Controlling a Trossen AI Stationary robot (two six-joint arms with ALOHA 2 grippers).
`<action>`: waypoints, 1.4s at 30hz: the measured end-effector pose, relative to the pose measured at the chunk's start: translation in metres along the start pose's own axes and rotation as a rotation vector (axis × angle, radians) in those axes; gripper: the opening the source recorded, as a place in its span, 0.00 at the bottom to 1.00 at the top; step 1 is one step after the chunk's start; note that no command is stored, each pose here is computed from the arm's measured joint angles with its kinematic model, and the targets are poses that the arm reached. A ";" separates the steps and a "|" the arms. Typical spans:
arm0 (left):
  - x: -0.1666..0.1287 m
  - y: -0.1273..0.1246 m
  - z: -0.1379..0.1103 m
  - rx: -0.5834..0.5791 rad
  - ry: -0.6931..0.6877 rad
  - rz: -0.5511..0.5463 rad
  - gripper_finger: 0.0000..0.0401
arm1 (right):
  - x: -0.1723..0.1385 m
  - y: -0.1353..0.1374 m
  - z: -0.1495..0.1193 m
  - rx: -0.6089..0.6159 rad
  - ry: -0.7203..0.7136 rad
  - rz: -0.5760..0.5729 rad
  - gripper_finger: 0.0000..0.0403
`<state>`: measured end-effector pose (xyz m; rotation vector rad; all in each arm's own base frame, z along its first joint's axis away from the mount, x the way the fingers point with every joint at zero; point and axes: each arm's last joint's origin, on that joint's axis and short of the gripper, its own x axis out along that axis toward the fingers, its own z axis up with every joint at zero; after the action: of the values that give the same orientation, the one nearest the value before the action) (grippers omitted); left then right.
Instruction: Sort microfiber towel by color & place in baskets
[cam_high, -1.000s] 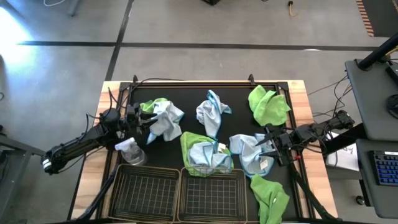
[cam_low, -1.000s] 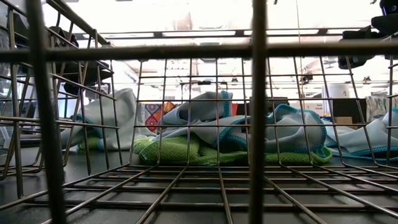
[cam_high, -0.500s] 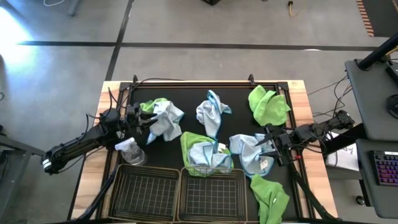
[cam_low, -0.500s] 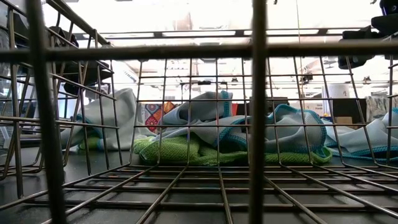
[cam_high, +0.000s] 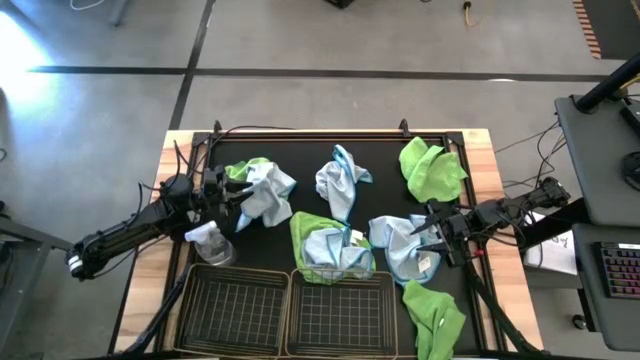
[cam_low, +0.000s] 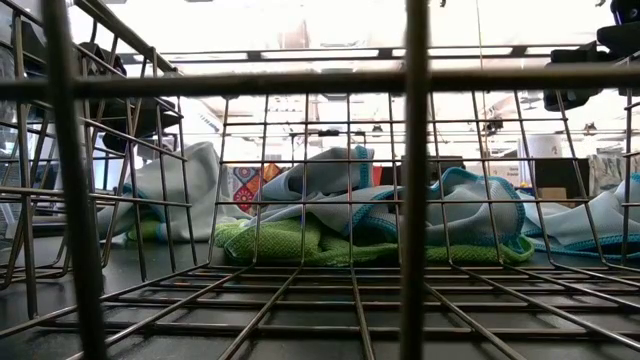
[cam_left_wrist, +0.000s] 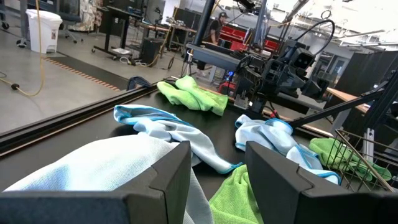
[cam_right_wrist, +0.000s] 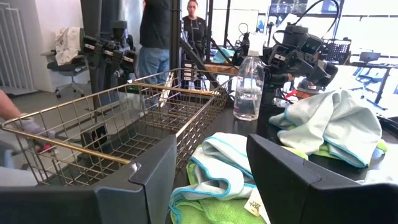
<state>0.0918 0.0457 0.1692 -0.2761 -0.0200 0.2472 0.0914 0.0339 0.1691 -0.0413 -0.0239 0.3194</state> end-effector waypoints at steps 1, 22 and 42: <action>0.000 0.000 0.000 0.000 0.000 0.000 0.35 | 0.000 0.000 0.000 0.000 0.000 0.000 0.48; 0.000 0.000 0.000 0.000 0.000 0.001 0.35 | 0.000 0.000 0.001 0.000 -0.002 -0.002 0.48; 0.000 0.000 0.000 0.000 0.000 0.000 0.35 | 0.000 0.000 0.003 -0.336 -0.015 -0.009 0.48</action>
<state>0.0918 0.0457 0.1692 -0.2762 -0.0199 0.2475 0.0909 0.0336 0.1726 -0.3715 -0.0923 0.3044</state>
